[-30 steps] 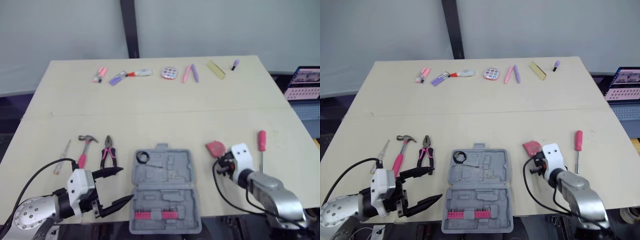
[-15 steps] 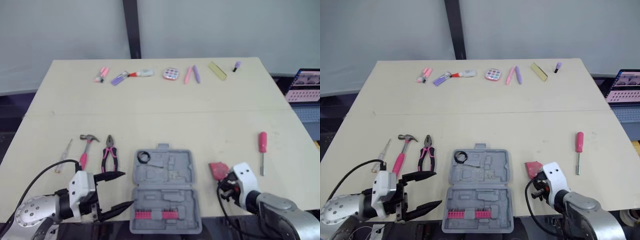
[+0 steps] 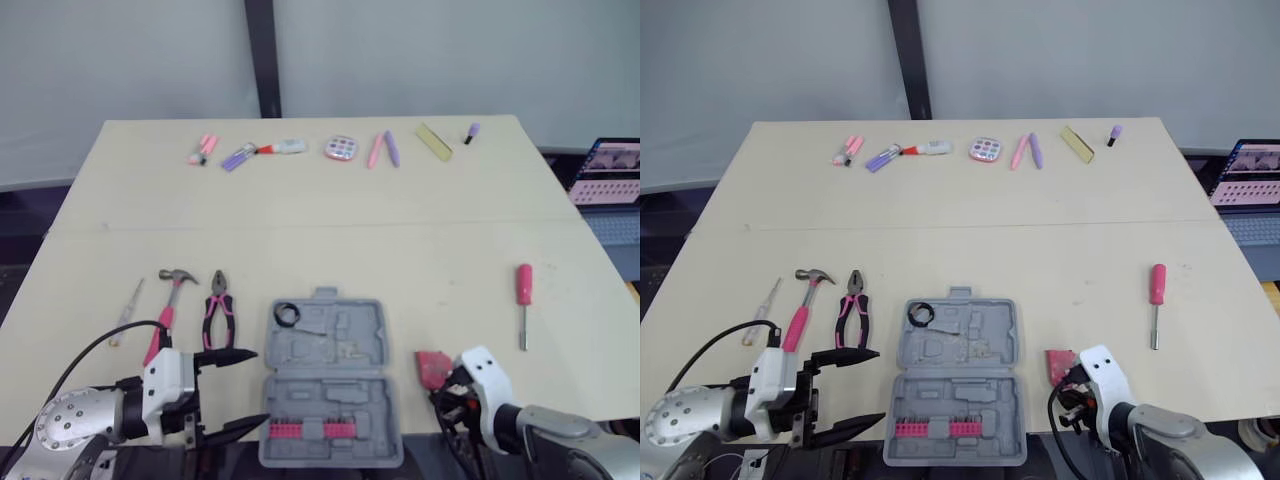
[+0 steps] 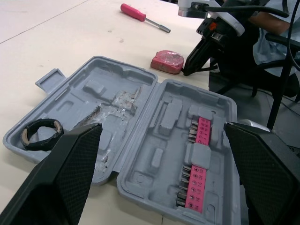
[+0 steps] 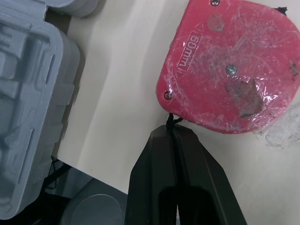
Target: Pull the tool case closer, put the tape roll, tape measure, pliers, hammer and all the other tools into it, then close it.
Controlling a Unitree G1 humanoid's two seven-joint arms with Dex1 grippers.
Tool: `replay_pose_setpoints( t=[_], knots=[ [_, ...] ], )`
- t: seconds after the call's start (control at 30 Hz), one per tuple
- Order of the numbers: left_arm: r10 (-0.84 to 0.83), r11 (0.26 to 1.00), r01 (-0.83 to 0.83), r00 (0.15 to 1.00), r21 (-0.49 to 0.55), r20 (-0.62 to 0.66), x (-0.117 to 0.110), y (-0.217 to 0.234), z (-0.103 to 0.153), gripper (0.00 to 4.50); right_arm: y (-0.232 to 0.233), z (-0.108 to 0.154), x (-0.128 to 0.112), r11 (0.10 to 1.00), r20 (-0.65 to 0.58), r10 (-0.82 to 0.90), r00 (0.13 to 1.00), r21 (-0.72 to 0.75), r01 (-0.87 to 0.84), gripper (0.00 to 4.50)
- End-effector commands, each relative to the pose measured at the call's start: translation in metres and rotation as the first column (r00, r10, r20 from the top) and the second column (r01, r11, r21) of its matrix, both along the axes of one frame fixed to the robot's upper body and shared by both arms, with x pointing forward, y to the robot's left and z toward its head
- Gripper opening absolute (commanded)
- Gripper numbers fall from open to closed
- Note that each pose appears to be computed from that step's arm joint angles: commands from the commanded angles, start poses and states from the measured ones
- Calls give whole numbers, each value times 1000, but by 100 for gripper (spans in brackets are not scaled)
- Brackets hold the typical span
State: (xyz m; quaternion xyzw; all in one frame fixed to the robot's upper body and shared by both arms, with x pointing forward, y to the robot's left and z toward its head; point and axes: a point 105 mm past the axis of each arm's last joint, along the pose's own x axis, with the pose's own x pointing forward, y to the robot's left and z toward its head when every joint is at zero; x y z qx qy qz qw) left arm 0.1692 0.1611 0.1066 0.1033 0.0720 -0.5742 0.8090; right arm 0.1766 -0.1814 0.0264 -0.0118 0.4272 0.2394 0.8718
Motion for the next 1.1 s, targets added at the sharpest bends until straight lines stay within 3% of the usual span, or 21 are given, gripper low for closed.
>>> replay_pose_setpoints(
  t=[0.03, 1.1],
  knots=[
    [-34, 999, 33, 999, 13, 20, -3, -3, 1, 450, 4, -9, -14, 1000, -82, 20, 996, 24, -18, 6],
    [-5, 1000, 5, 999, -9, 35, -4, -7, -5, 450, 8, 2, -6, 996, -99, -90, 991, 10, 92, 6]
  ],
)
